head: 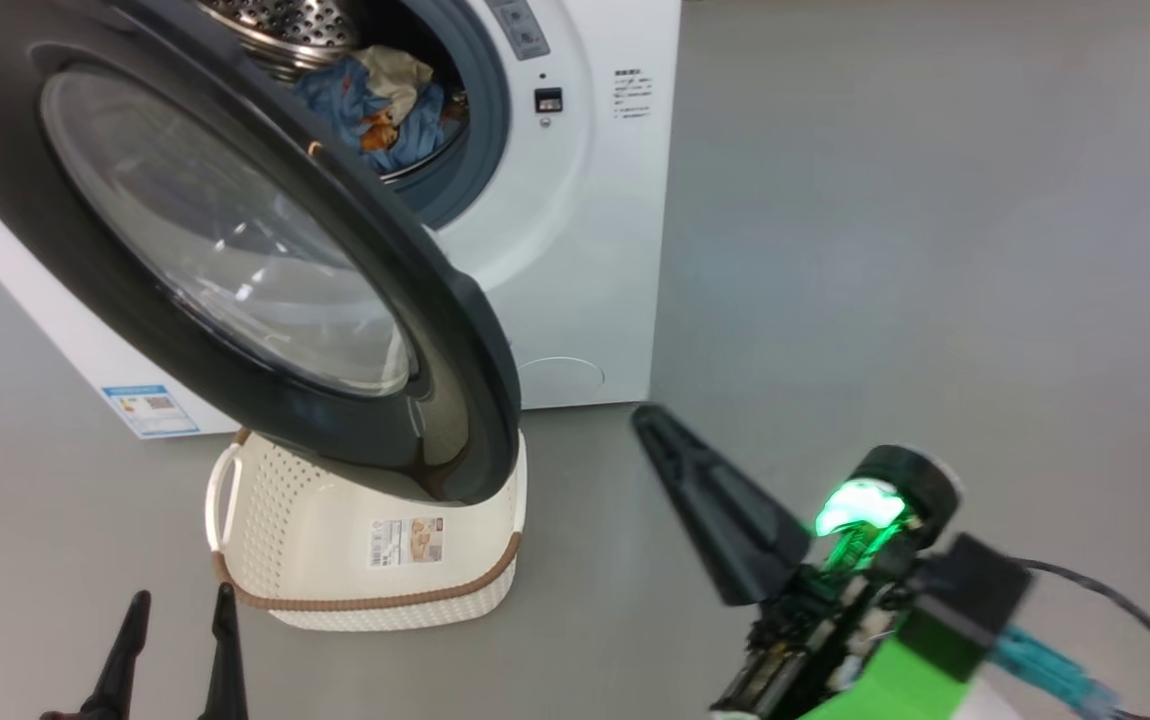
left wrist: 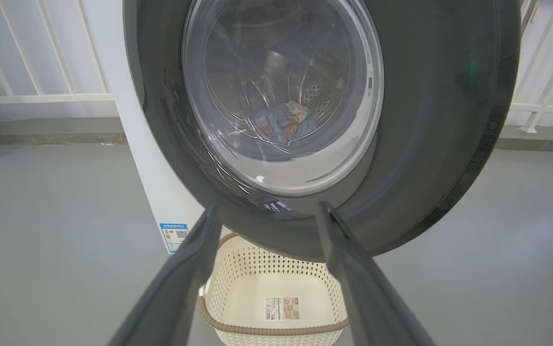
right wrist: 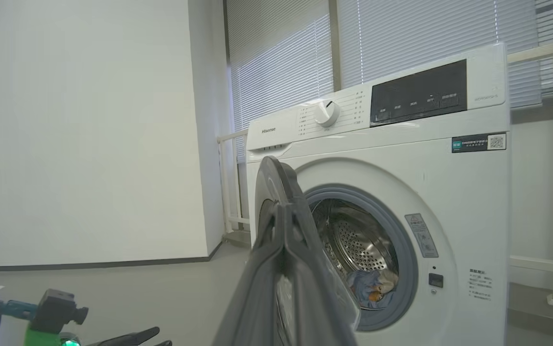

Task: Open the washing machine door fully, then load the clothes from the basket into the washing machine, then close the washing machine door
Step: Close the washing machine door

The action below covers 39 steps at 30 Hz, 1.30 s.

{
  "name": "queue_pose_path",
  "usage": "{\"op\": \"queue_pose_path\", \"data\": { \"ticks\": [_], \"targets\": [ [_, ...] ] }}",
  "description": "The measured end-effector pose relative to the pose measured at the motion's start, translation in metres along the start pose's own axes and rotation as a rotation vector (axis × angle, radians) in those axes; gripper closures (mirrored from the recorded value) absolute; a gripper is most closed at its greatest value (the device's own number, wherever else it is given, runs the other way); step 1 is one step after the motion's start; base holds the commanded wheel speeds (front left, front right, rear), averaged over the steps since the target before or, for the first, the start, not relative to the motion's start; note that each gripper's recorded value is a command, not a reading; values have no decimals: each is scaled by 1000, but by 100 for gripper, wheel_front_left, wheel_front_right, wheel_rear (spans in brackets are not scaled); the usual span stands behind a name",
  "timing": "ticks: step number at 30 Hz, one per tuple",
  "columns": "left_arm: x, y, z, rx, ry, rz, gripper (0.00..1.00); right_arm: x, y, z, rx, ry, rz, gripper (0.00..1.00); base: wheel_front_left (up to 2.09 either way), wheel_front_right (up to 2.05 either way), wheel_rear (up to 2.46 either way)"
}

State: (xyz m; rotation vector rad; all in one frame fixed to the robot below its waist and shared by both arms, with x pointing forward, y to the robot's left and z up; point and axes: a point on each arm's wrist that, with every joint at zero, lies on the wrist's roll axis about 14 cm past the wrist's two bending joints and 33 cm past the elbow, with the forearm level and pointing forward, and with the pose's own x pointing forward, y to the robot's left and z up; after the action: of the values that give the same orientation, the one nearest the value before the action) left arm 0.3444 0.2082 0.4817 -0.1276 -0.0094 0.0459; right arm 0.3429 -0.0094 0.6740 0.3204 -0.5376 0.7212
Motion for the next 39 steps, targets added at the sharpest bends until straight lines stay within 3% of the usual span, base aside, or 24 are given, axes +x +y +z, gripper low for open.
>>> {"op": "queue_pose_path", "data": {
  "ticks": [7, 14, 30, 39],
  "targets": [
    [-6, 7, -3, -11, 11, 28, 0, 4, 44, -64, 84, 188, 198, 100, 0, 0, 0],
    [-1, 10, 4, -30, -11, 43, 0, 6, 53, -123, 128, 350, 283, 100, 0, 0, 0],
    [21, 18, -4, -56, 16, 75, 0, 27, 21, -225, 183, 540, 259, 100, 0, 0, 0],
    [34, 20, -13, -51, 40, 80, 0, 46, -29, -259, 182, 553, 118, 100, 0, 0, 0]
  ]
}}
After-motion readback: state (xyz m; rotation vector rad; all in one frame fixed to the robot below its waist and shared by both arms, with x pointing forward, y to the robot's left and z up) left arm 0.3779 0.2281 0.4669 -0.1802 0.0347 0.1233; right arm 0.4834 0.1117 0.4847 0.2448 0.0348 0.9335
